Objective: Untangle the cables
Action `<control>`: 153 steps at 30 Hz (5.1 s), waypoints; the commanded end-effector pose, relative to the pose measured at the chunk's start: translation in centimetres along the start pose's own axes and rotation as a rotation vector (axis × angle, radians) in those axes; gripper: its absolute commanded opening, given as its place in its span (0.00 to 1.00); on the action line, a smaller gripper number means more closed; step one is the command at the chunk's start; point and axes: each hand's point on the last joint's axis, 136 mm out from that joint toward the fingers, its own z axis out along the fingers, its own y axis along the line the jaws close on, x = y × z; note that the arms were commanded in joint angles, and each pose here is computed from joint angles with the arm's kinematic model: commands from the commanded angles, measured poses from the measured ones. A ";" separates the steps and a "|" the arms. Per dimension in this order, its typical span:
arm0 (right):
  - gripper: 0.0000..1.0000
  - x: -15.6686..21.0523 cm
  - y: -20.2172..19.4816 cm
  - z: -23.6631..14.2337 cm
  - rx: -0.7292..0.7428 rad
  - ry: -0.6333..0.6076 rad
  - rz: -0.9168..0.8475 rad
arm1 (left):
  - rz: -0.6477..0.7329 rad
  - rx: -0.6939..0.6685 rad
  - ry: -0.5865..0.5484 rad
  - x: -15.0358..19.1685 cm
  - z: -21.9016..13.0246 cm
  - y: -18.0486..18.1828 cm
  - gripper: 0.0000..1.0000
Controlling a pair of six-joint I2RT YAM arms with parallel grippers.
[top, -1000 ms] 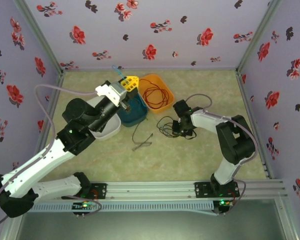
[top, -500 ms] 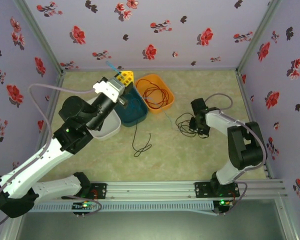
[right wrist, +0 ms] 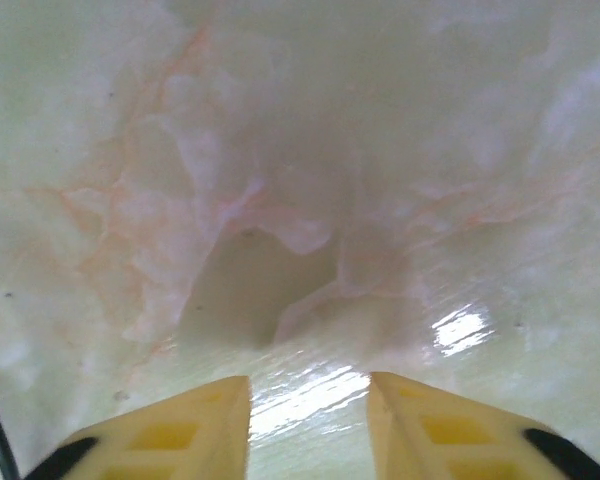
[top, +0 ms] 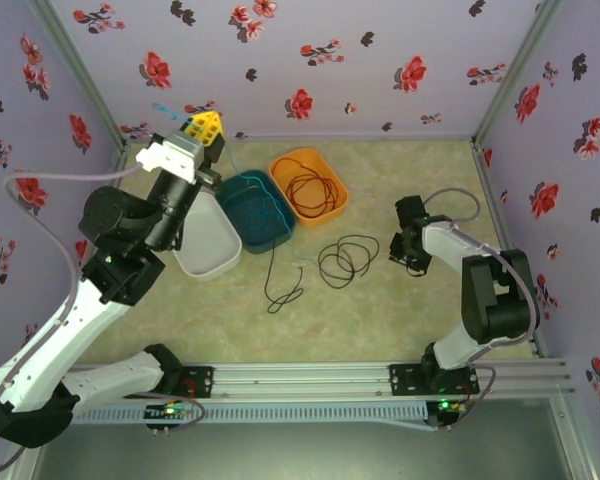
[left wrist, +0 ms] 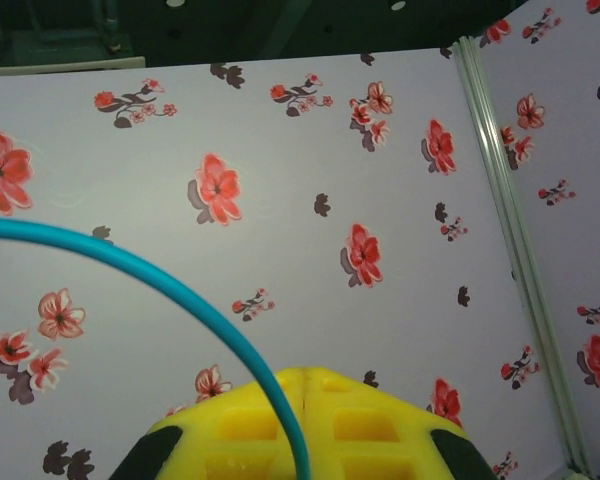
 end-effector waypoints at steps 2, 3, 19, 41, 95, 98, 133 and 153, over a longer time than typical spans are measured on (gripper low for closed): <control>0.48 0.1 2.6 -1.9 -0.141 -0.035 -0.025 | -0.043 0.035 -0.016 -0.8 0.8 -0.5 0.00; 0.52 0.4 3.5 -2.3 -0.158 -0.045 -0.053 | -0.050 0.044 -0.015 -0.6 1.0 -0.7 0.00; 0.73 4.2 14.1 -1.8 -0.170 -0.073 -0.463 | -0.062 0.070 -0.017 -1.0 2.2 -1.3 0.00; 0.36 4.5 6.0 2.0 0.230 0.029 -0.482 | 0.010 -0.140 -0.025 -4.3 4.4 7.1 0.00; 0.00 -1.4 -2.8 -8.1 0.013 -0.167 -0.086 | -0.115 -0.272 0.170 3.8 11.9 15.7 0.00; 0.00 -1.5 -2.8 -8.1 0.010 -0.168 -0.086 | -0.129 -0.268 0.200 5.8 12.0 15.5 0.00; 0.00 -1.1 -2.0 -7.3 -0.035 -0.157 -0.081 | -0.233 -0.186 0.381 16.1 11.1 12.0 0.00; 0.00 -1.5 -1.6 -7.4 -0.046 -0.162 -0.078 | -0.359 -0.033 0.518 20.2 8.7 5.2 0.00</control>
